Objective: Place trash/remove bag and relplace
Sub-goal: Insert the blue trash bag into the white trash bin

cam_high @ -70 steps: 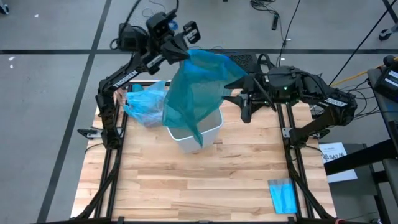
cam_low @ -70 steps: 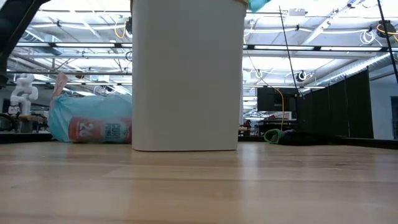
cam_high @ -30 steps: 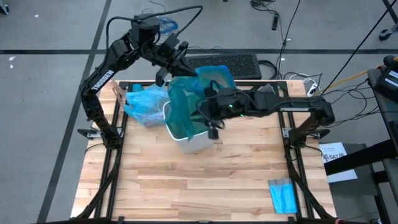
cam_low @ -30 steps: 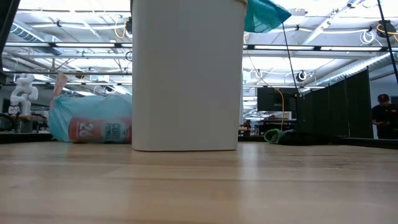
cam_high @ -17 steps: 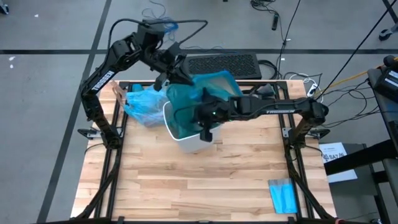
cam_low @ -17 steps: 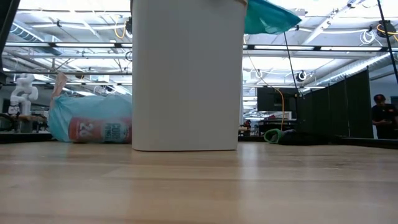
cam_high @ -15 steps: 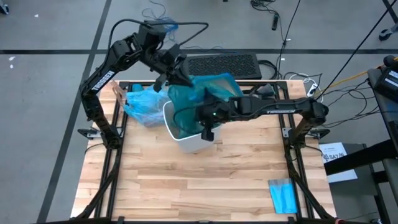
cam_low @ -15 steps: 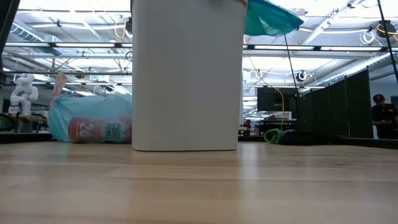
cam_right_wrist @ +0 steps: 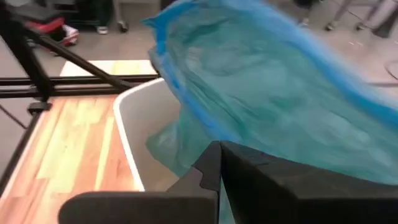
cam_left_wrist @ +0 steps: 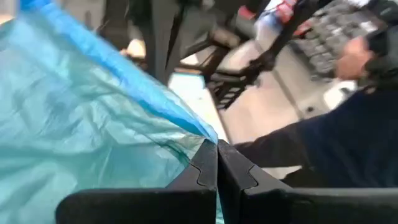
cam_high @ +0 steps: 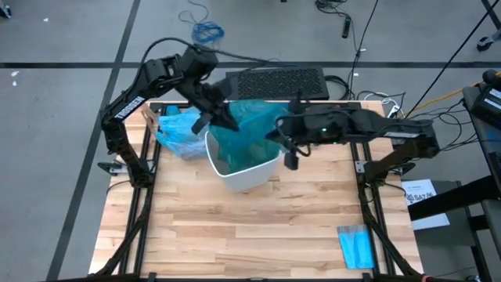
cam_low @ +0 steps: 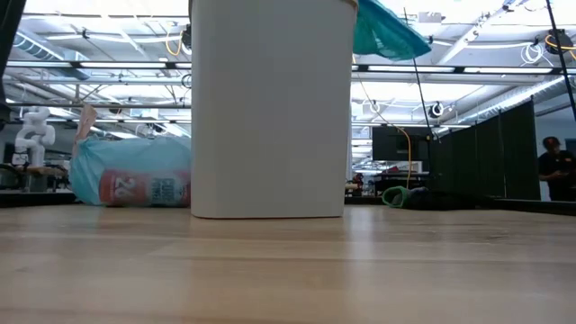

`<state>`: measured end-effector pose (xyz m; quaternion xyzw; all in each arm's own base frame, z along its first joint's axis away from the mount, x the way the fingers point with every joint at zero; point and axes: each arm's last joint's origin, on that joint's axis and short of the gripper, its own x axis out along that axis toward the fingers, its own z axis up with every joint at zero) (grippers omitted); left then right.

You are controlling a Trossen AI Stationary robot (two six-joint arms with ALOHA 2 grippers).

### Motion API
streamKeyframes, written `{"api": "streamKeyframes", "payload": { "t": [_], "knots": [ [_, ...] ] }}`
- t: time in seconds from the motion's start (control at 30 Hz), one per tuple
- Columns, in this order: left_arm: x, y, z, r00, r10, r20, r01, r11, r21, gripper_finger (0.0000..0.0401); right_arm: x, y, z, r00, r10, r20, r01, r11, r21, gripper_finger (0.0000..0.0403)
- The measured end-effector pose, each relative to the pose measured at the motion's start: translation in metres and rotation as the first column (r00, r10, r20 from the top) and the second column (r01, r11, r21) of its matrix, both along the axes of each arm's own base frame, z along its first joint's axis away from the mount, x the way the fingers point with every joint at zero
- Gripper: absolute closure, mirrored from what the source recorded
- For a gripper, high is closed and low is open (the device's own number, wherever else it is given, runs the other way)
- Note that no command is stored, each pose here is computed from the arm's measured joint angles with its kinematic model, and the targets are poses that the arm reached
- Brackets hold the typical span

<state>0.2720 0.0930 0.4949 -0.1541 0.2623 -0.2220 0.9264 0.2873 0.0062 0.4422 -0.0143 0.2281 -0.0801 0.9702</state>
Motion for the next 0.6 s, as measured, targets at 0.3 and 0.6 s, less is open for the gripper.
{"api": "streamKeyframes", "payload": {
  "t": [0.3,0.6],
  "knots": [
    [-0.056,-0.041,0.048,0.976,0.078,0.203,-0.097,0.991,0.088,0.0401,-0.016,-0.006,0.0,0.992,-0.11,-0.064,0.108,0.994,-0.033,0.0397],
    [-0.094,-0.058,0.055,0.942,0.29,0.166,-0.317,0.933,0.171,0.0401,-0.009,-0.001,0.005,0.994,0.106,-0.022,-0.108,0.985,-0.138,0.029]
  ]
}}
